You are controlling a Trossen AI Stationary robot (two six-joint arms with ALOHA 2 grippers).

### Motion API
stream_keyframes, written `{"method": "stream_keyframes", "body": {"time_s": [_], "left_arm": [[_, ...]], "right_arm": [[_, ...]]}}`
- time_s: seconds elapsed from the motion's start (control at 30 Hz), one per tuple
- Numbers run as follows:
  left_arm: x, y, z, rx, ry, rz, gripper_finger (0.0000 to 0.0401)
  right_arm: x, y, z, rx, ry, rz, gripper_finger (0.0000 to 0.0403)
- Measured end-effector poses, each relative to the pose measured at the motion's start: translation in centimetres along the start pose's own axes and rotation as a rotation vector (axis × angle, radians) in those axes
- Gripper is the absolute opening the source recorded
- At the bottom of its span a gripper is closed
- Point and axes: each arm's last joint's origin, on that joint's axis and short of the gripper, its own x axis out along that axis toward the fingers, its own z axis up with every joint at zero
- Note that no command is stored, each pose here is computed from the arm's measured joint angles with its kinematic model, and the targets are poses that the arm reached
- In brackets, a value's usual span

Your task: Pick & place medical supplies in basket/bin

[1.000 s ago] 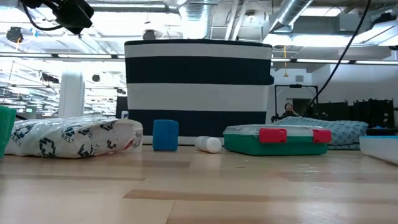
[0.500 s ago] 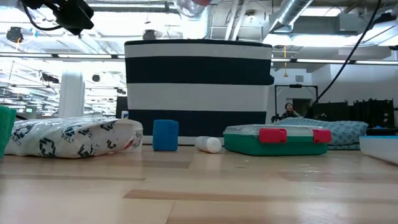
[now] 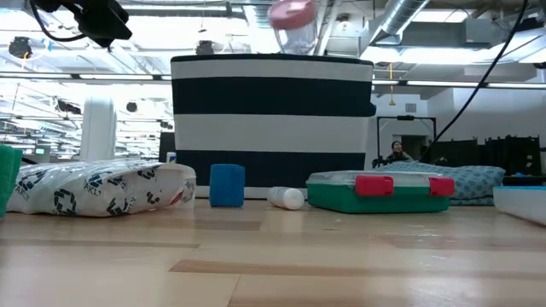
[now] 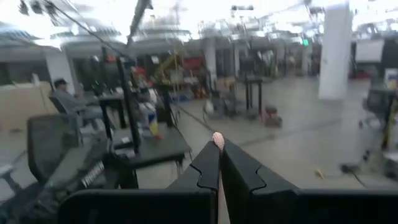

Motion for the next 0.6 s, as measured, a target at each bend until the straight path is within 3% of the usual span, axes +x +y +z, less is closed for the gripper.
{"method": "stream_keyframes", "body": {"time_s": [0.3,0.6], "left_arm": [[-0.2,0.2,2.0,-0.051,-0.224,0.148,0.0276],[-0.7,0.0,3.6,-0.012,-0.385,0.153,0.0276]], "right_arm": [[0.3,-1.5,-1.6,0.007,0.145,-0.046,0.0],[1.9,-2.9,-4.8,0.05,0.332,-0.082,0.0]]}}
